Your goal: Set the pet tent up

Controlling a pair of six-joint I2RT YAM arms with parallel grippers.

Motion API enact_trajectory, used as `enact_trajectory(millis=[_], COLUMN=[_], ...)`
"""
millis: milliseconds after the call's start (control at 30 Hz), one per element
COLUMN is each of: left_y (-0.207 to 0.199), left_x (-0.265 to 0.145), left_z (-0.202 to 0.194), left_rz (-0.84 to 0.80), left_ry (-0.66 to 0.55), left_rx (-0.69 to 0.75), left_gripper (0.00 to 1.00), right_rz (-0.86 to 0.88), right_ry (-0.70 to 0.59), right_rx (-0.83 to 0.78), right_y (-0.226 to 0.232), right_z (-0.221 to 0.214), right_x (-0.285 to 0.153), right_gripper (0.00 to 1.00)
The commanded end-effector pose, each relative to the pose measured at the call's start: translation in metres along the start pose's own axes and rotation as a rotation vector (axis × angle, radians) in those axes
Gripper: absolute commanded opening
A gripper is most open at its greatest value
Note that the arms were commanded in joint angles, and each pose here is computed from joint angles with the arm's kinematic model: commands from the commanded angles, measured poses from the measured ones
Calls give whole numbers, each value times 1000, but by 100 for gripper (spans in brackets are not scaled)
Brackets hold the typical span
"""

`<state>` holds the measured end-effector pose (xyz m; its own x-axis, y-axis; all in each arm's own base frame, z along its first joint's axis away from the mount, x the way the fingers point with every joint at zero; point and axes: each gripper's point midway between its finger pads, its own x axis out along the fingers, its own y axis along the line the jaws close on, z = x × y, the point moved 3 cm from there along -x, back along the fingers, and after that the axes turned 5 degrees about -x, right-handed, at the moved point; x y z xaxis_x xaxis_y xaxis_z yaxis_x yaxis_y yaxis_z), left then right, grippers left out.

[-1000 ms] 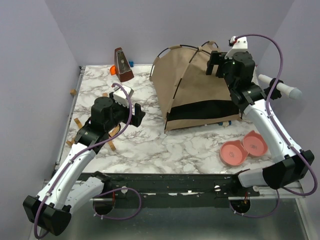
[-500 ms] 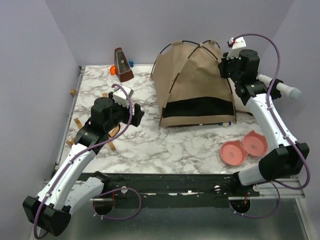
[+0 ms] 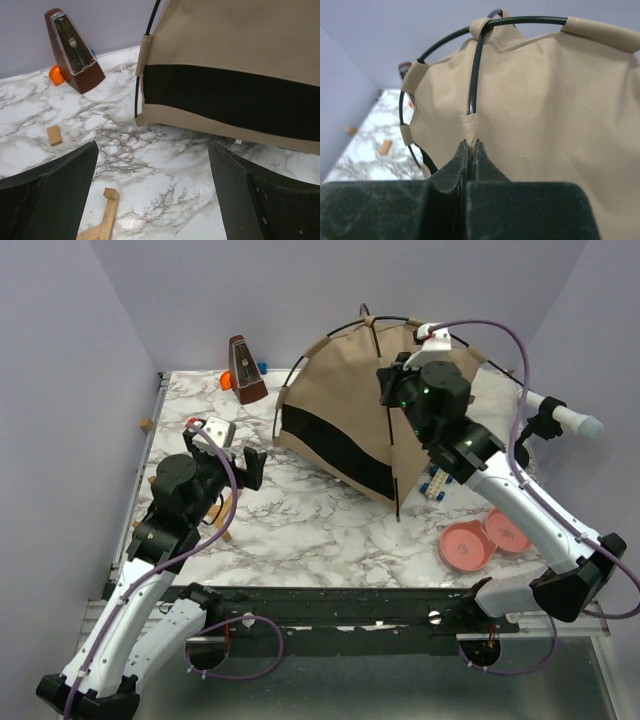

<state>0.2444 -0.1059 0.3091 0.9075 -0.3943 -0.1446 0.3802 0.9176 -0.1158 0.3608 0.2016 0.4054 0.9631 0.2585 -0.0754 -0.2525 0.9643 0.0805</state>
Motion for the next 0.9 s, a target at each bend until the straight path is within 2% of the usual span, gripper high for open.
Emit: enact_trajectory(millis=[0,100,167,200,267,333,400,433,467,533,633,700,733,867], left_y=[18,11,0,-8,-19,-29,-38,-42,-46,-57,-73,-82,-105,-127], left_x=[-12,-13,-11,-10,-8,-6,-3,-2,0,3,11,19,34,61], left_z=[12,14,14,14,11,10,7,6,5,5,-1,-8,-18,-32], left_rz=[107,59,-19,-66,-142,-209,-267,-293,-315,-364,-408,-399,-358,-292], left_ry=[-101,-107,-110,-108,-96,-84,-70,-64,-58,-43,-3,32,41,107], left_rx=[-5,-5,-8,-12,-19,-31,-56,-76,-98,-164,-256,-314,-348,-408], left_gripper=[99,99,99,99,99,99,99,99,99,99,99,99,99,98], right_rz=[-283,-325,-247,-200,-92,-41,-10,9,32,31,-64,-166,-260,-348], right_ry=[-215,-270,-256,-232,-162,-96,-61,-50,-45,-27,-14,-30,-50,-27], right_rx=[184,268,330,337,330,293,261,232,208,159,92,67,82,127], right_y=[18,47,72,84,110,124,126,126,125,117,88,62,20,-31], right_z=[15,2,-9,-15,-28,-41,-50,-53,-51,-49,-42,-35,-29,-36], right_x=[5,13,24,31,43,49,46,43,38,27,9,-3,-15,-22], right_gripper=[0,0,1,4,22,60,86,95,100,100,100,100,100,100])
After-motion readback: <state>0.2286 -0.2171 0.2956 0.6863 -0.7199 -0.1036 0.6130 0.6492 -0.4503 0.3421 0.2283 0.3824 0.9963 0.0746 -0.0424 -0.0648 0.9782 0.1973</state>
